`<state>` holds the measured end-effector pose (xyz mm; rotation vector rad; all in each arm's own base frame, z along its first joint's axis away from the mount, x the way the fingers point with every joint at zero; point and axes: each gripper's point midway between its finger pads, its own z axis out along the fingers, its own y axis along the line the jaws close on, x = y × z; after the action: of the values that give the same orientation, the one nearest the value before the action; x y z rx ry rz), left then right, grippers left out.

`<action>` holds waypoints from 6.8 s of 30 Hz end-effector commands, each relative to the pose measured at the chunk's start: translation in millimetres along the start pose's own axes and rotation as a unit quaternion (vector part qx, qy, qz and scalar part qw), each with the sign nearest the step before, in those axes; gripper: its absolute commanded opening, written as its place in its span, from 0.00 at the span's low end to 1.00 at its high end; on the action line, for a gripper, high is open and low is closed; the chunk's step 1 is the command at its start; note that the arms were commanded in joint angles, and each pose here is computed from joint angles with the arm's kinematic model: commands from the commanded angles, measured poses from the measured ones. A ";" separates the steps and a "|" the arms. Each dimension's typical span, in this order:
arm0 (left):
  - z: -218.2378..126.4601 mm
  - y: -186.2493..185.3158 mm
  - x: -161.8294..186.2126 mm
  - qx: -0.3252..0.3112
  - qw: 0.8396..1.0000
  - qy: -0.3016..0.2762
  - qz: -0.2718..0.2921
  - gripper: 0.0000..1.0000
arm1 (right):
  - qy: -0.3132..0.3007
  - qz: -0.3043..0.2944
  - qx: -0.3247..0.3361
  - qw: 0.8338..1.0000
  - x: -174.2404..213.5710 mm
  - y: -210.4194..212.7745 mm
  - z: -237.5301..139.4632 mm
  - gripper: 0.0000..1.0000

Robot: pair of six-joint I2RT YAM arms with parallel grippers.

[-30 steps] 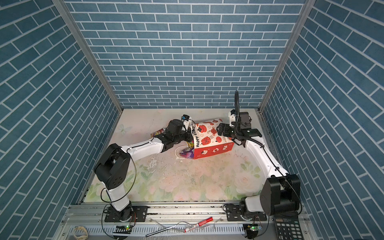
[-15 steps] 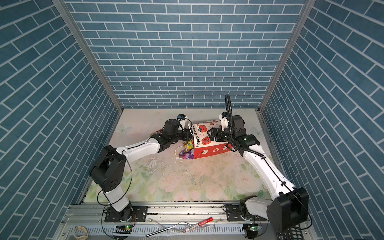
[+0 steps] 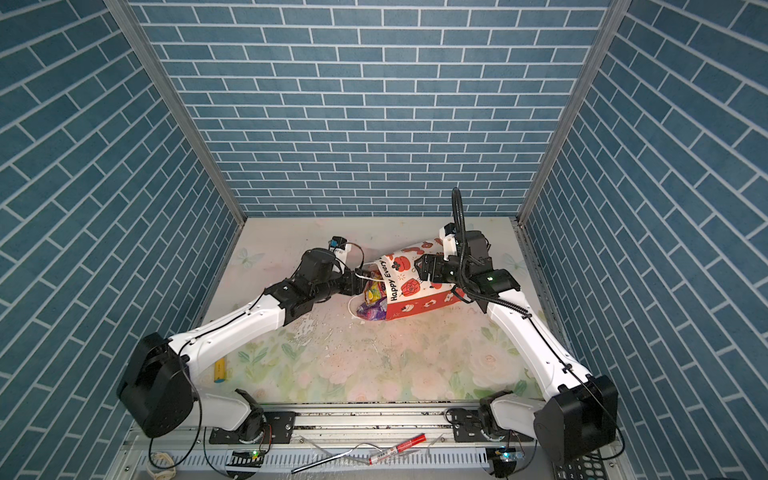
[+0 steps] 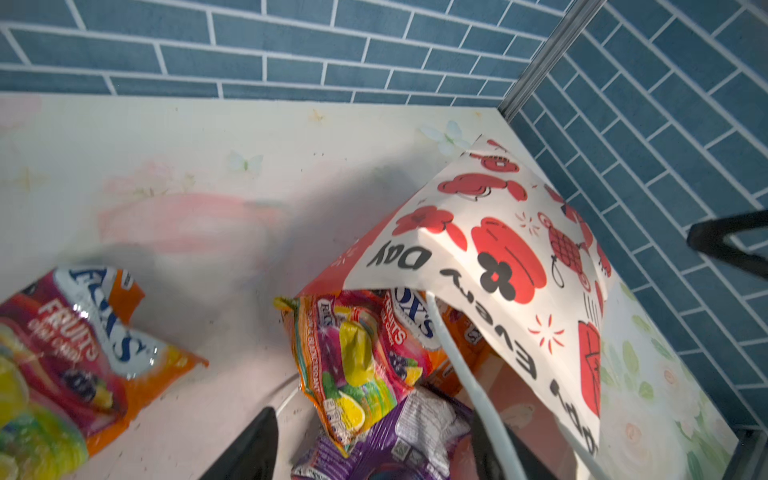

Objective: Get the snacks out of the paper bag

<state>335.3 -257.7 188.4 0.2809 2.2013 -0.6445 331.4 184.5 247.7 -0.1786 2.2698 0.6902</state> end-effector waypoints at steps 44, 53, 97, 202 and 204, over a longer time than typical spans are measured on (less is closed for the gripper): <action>-48.3 36.4 108.9 0.003 0.997 0.057 0.059 1.00 | 0.071 -0.158 -0.009 0.985 57.0 93.3 51.9 0.87; -49.9 33.4 107.9 0.017 0.997 0.037 0.058 1.00 | 0.096 -0.195 0.071 0.974 55.7 87.3 74.6 0.76; -40.3 2.5 121.1 0.114 0.990 0.023 0.077 1.00 | 0.112 -0.245 0.131 0.954 44.8 87.9 87.6 0.00; -100.8 -19.9 11.8 0.031 0.982 -0.146 0.114 0.00 | 0.039 -0.102 0.018 0.994 3.7 81.0 48.6 0.00; -108.5 -9.6 4.5 0.002 0.981 -0.162 0.108 0.00 | 0.038 -0.100 0.016 0.994 3.1 80.7 47.9 0.00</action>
<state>250.4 -226.9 231.5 0.4587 1.8801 -0.6232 330.9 280.4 227.3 -0.4677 2.3602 0.4959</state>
